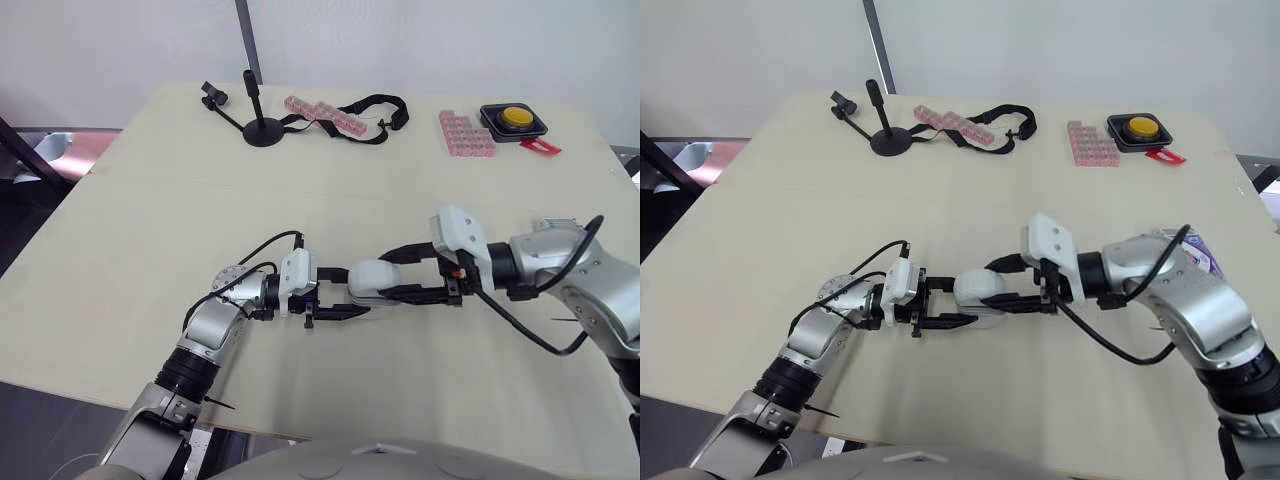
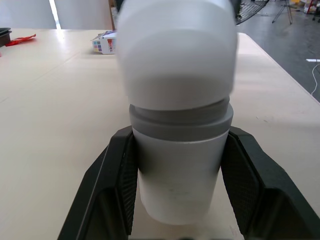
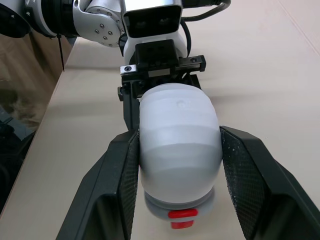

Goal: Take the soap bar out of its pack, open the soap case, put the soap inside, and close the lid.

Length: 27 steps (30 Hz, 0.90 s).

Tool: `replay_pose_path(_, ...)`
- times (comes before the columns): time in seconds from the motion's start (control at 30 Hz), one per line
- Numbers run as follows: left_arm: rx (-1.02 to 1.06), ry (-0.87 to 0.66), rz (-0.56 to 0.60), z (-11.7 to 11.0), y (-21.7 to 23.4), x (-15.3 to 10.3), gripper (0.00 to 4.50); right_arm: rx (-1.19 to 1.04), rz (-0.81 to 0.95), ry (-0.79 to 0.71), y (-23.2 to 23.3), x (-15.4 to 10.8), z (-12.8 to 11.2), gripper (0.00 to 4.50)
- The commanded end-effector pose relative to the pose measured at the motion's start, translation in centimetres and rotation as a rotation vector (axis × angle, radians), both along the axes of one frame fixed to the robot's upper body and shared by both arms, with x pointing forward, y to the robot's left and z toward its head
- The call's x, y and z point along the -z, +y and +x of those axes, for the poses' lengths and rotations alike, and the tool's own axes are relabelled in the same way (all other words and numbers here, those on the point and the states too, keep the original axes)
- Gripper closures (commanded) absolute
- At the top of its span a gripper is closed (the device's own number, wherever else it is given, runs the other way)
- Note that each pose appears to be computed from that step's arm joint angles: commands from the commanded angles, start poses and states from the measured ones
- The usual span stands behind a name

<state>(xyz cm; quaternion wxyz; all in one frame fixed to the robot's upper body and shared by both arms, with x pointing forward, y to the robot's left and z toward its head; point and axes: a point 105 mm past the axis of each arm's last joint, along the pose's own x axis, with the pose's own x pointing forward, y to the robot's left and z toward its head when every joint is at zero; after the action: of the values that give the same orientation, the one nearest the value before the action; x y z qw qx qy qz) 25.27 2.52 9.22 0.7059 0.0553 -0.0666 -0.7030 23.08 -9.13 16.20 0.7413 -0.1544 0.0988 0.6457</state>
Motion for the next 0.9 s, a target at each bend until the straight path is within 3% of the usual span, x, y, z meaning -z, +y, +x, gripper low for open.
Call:
replay_pose_path(0.03, -0.021, -0.010, -0.019, 0.4, 0.3, -0.6, 2.61, 0.013, 0.003, -0.072, 0.0, -0.6, -0.4, 2.55)
replay_pose_path(0.9, -0.025, -0.011, -0.010, 0.5, 0.6, -0.7, 2.61, 0.016, -0.022, -0.111, -0.5, 0.6, -0.2, 2.55)
